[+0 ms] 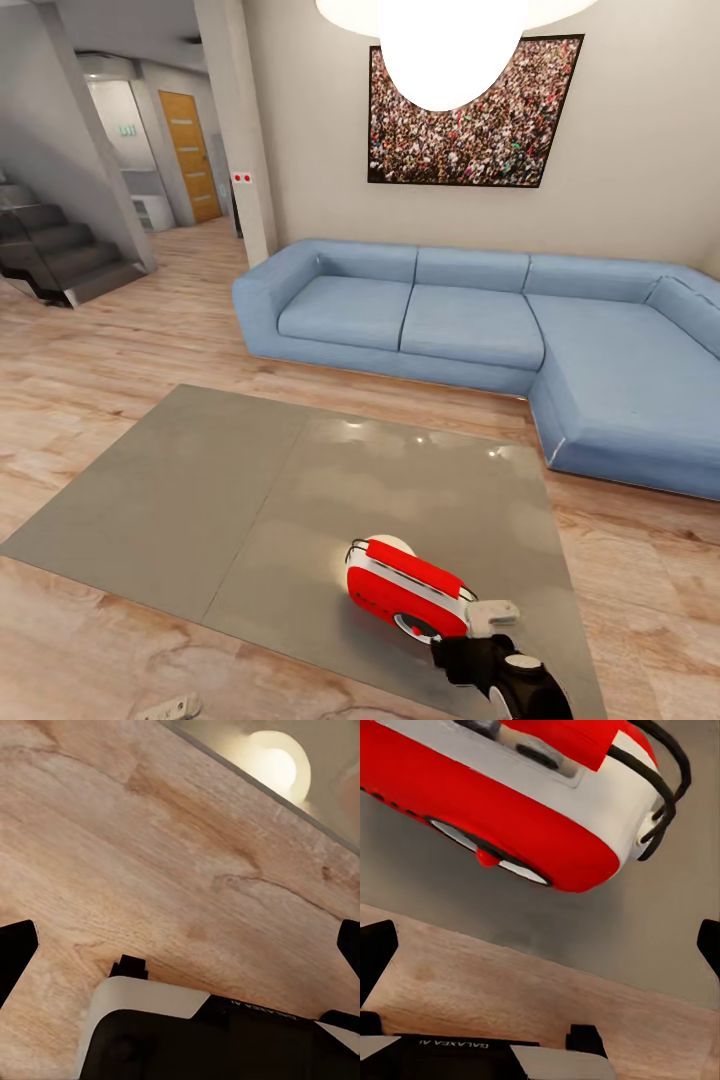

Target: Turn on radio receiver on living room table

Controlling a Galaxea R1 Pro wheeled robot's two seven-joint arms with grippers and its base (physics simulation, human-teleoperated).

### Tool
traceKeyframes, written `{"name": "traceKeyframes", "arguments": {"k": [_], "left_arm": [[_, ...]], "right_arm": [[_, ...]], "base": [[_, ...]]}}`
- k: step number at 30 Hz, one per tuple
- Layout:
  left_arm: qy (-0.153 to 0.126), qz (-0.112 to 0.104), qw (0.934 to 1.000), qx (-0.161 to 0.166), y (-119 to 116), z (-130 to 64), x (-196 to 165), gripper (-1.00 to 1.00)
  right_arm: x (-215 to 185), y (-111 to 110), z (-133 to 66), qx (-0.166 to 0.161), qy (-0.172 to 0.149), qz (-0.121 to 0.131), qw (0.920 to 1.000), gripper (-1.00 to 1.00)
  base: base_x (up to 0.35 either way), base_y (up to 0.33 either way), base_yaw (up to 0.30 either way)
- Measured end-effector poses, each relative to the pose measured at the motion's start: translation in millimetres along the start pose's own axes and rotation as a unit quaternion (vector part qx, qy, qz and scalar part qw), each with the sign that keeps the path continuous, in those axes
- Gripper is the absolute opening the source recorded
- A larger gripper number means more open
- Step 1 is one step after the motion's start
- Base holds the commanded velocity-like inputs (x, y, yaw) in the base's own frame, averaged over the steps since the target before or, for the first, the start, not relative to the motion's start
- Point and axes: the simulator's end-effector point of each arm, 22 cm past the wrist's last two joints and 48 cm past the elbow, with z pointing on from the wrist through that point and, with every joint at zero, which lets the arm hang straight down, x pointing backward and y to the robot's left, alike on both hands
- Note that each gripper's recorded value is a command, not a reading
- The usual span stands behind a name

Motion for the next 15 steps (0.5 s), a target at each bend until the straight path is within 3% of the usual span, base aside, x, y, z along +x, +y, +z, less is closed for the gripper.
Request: {"name": "traceKeyframes", "arguments": {"k": [3,5,7,8,12,15], "left_arm": [[-0.001,-0.005,1.0,-0.005,5,-0.5,-1,1.0],[-0.002,-0.006,1.0,-0.007,8,-0.5,-1,1.0],[-0.002,-0.006,0.9999,-0.008,9,-0.5,-1,1.0],[-0.002,-0.006,0.9999,-0.008,9,-0.6,-2,1.0],[-0.001,-0.007,0.9999,-0.008,8,-0.5,-1,1.0],[-0.001,-0.008,0.9999,-0.007,8,-0.3,0,1.0]], "right_arm": [[-13,6,-2.5,0.018,-0.013,-0.023,0.9995,1.0],[-19,2,-5.6,0.054,-0.021,-0.039,0.9975,1.0],[-26,-4,-14.1,0.115,-0.033,-0.061,0.991,1.0],[-36,-11,-28.8,0.184,-0.054,-0.074,0.9786,1.0],[-43,-15,-36.9,0.214,-0.067,-0.078,0.9713,1.0],[-55,-14,-38.4,0.217,-0.077,-0.079,0.9699,1.0]], "base": [[0.0,0.0,0.0],[0.0,0.0,0.0],[0.0,0.0,0.0],[0.0,0.0,0.0],[0.0,0.0,0.0],[0.0,0.0,0.0]]}}
